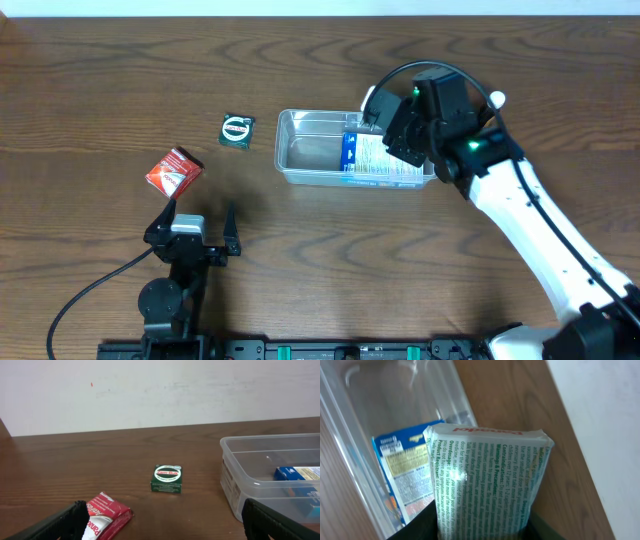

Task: Pack container
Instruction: 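Carry the white-green box into the container beside the blue box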

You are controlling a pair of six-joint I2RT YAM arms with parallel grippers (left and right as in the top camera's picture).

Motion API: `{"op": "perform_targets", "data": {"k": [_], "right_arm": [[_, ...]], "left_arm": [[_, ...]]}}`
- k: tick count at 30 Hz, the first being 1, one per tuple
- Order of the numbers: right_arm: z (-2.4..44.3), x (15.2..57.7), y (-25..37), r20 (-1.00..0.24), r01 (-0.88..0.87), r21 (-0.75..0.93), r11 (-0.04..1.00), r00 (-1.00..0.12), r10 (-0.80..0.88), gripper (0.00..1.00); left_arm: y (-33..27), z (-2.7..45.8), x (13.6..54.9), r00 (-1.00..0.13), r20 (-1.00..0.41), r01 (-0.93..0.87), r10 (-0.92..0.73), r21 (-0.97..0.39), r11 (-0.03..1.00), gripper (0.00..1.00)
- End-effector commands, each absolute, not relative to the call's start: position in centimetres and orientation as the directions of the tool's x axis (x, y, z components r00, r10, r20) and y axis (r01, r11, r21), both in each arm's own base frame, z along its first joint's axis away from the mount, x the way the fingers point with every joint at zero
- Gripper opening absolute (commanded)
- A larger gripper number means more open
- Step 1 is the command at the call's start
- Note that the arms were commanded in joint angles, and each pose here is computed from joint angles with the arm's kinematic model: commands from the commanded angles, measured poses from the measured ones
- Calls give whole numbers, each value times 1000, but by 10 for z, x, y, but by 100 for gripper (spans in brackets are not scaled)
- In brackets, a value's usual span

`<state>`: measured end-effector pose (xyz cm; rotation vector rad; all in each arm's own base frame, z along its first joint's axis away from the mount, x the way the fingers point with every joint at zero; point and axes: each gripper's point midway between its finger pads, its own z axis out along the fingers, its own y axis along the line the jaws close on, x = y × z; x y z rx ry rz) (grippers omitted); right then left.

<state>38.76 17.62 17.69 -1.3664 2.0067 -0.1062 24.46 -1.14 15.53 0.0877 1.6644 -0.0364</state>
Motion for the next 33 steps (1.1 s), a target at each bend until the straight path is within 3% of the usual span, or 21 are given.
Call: {"op": "perform_targets", "data": {"k": [1, 7, 16, 33], "right_arm": [[165, 392, 178, -422, -813, -477, 332, -120, -899, 38], [138, 395, 179, -349, -850, -471, 237, -67, -935, 35], [98, 399, 181, -298, -886, -423, 190, -62, -953, 38], [65, 406, 166, -260, -906, -376, 196, -99, -960, 37]], "left_arm": [[-13, 140, 244, -139, -990, 91, 32, 20, 996, 98], [-13, 140, 244, -139, -990, 91, 32, 20, 996, 98], [-13, 140, 244, -139, -990, 91, 32, 20, 996, 98], [-13, 140, 244, -139, -990, 91, 32, 20, 996, 98]]}}
